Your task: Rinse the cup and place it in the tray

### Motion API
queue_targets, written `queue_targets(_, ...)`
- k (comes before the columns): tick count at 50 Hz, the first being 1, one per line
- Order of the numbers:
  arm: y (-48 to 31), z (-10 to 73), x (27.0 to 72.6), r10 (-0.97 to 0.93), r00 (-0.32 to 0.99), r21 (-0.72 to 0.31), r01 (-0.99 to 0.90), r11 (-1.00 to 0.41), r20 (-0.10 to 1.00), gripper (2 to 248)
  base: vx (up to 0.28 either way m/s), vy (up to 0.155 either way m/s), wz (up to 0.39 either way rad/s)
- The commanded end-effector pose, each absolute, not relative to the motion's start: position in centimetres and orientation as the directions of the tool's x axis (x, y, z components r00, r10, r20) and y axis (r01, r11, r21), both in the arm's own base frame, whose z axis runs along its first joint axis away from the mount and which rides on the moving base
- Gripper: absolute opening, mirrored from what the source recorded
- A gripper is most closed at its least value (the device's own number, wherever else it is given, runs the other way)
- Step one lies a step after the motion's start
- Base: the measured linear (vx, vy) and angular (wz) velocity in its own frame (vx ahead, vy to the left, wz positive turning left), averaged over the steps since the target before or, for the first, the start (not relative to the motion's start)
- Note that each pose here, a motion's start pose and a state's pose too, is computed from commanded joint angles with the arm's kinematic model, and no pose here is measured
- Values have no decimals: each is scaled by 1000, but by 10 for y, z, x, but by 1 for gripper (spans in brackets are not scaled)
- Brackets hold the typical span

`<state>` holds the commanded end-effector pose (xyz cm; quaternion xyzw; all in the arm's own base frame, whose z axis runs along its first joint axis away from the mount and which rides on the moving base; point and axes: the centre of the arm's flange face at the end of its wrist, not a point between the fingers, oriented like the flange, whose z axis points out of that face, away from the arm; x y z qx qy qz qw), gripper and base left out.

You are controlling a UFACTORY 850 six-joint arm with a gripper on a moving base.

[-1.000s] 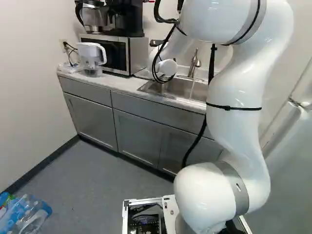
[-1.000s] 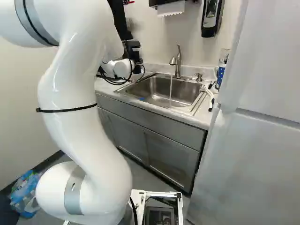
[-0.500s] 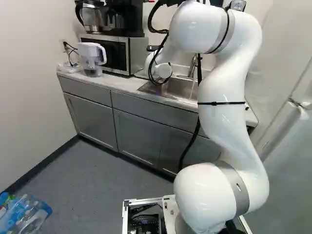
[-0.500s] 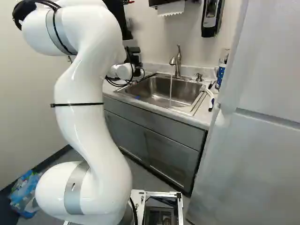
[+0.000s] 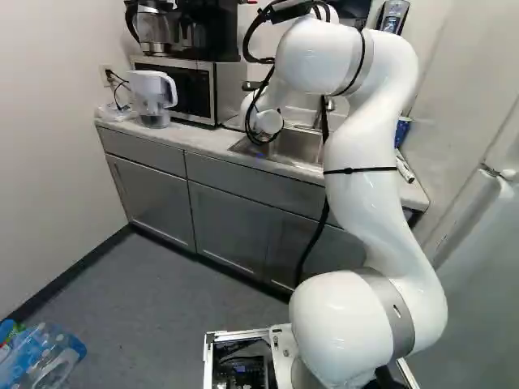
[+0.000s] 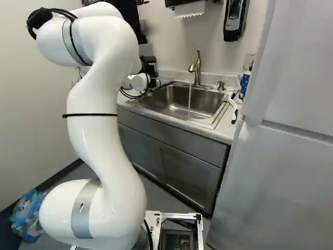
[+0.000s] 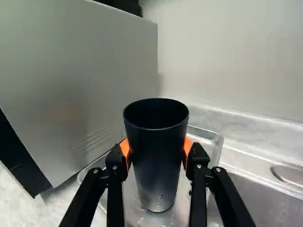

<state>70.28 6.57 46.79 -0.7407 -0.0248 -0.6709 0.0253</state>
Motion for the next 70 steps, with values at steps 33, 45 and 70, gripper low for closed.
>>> queue_targets(33,66,467,703,3,104,-4,71,-997,995,127,0,0,0)
queue_targets(45,66,467,703,3,104,-4,71,-997,995,191,0,0,0)
queue_targets(70,66,479,702,1,86,-5,71,-997,996,247,0,0,0)
